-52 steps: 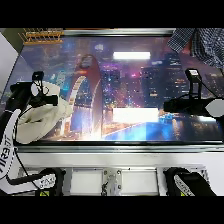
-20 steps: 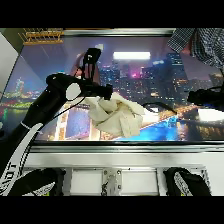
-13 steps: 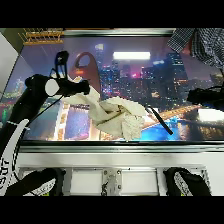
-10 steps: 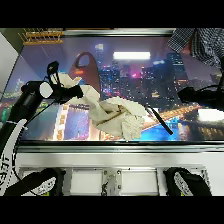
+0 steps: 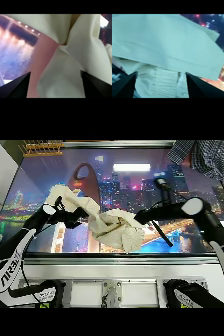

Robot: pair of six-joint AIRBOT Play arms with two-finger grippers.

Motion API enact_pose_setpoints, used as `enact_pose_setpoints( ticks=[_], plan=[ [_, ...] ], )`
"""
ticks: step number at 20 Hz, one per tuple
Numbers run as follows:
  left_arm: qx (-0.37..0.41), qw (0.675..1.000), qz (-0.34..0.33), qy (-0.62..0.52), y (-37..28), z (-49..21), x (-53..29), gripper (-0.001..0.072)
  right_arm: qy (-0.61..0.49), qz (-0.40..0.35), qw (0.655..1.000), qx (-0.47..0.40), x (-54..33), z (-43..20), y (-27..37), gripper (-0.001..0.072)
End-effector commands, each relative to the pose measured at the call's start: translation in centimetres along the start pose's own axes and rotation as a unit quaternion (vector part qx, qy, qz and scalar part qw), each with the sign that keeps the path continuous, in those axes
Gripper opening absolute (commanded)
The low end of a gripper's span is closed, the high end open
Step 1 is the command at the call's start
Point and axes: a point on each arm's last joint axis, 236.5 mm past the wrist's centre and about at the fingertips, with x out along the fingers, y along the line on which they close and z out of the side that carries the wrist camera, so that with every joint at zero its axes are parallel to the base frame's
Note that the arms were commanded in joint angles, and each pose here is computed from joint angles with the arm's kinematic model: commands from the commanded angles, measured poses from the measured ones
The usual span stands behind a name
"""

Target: Fold the clothes and pants, and hang the long-sleeved shirts on hangers.

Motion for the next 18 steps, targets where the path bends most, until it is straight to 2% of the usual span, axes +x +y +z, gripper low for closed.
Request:
enact_pose_setpoints(
  ticks=[1, 4, 8, 13, 14, 16, 18],
  plan=[
    [0.016, 0.999, -0.028, 0.017, -2.5, -0.4, 1.6, 0.0708, 0.056, 0.029, 0.997, -0.037, 4.8, -2.3, 2.7, 0.0653],
    [0.029, 0.999, -0.042, 0.003, -4.4, 0.9, 1.2, 0.0708, 0.062, 0.027, 0.997, -0.034, 6.4, -2.5, 2.5, 0.0653],
    [0.044, 0.997, -0.056, -0.012, -6.3, 2.2, 0.2, 0.0708, 0.009, 0.006, 1.0, -0.028, 6.8, 0.0, 1.5, 0.0653],
    [0.041, 0.998, -0.052, -0.01, -5.8, 2.0, 0.5, 0.0708, -0.03, -0.013, 0.999, -0.013, 6.2, 2.1, 0.0, 0.065],
    [0.039, 0.998, -0.05, -0.008, -5.5, 1.8, 0.6, 0.0708, -0.036, -0.017, 0.999, -0.006, 5.8, 2.5, -0.6, 0.0562],
    [0.036, 0.998, -0.046, -0.001, -5.0, 1.4, 0.9, 0.0707, -0.054, -0.027, 0.998, 0.003, 4.5, 3.6, -1.8, 0.0058],
    [0.033, 0.999, -0.042, 0.005, -4.5, 0.9, 1.2, 0.0705, -0.086, -0.04, 0.995, 0.011, 2.5, 5.7, -3.2, 0.0031]
  ],
)
